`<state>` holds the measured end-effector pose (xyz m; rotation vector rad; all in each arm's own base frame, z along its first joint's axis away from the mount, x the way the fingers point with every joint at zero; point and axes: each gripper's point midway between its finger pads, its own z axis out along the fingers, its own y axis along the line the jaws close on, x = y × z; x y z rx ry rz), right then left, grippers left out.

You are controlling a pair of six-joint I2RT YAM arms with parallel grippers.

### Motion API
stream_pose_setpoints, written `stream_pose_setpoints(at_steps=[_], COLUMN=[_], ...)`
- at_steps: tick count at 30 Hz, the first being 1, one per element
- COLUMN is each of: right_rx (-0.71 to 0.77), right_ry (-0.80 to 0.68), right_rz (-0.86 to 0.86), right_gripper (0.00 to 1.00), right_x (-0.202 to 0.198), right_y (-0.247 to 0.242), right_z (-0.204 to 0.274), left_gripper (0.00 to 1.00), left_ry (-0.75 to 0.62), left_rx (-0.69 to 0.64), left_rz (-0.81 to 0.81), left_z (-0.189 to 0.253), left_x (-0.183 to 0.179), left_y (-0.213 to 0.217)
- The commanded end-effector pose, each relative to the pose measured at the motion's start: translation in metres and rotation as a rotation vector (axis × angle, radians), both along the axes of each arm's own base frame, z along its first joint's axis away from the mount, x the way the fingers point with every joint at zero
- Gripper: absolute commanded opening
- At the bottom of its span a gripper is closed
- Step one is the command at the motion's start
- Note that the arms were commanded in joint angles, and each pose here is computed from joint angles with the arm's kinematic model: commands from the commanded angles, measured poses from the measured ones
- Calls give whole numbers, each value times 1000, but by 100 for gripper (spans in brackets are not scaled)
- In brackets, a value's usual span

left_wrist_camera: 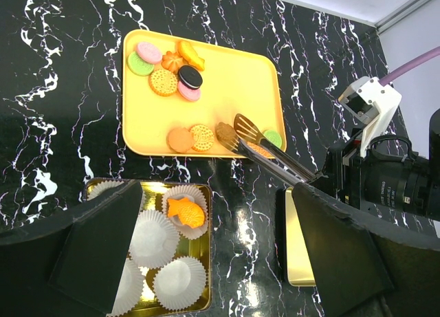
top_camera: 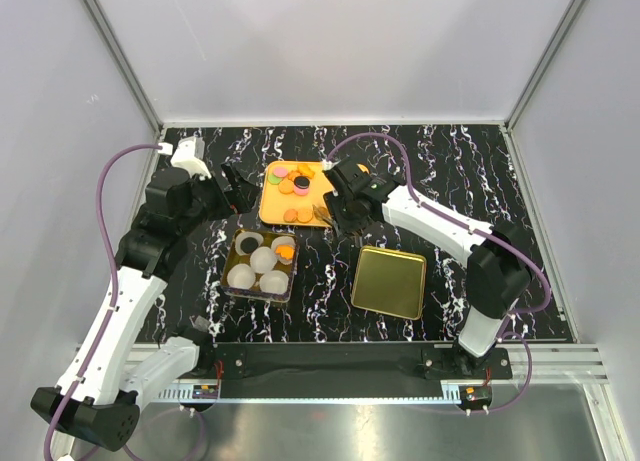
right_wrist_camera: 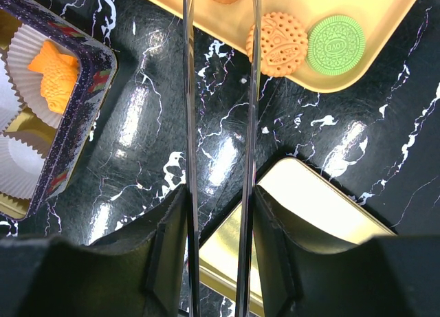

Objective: Pack the cookies

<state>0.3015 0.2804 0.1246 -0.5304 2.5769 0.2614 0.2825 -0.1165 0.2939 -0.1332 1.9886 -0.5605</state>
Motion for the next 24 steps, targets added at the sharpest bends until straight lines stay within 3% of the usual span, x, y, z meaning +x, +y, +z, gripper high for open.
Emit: stream_pose_setpoints(at_steps=[1, 16, 24], right_rx=[13, -4, -11], right_ry=[-24, -10, -16], right_rz=[7, 2, 6], right_gripper=[47, 49, 42], right_x=[6, 6, 7], right_y=[2, 0, -1], right_z=[7, 0, 3], left_gripper=[99, 99, 99], left_ry=[-48, -44, -42], left_rx=[-23, -21, -24], left_rz=[-13, -14, -17], left_z=[10, 7, 7], left_x=[7, 7, 7], left_y=[-4, -4, -5])
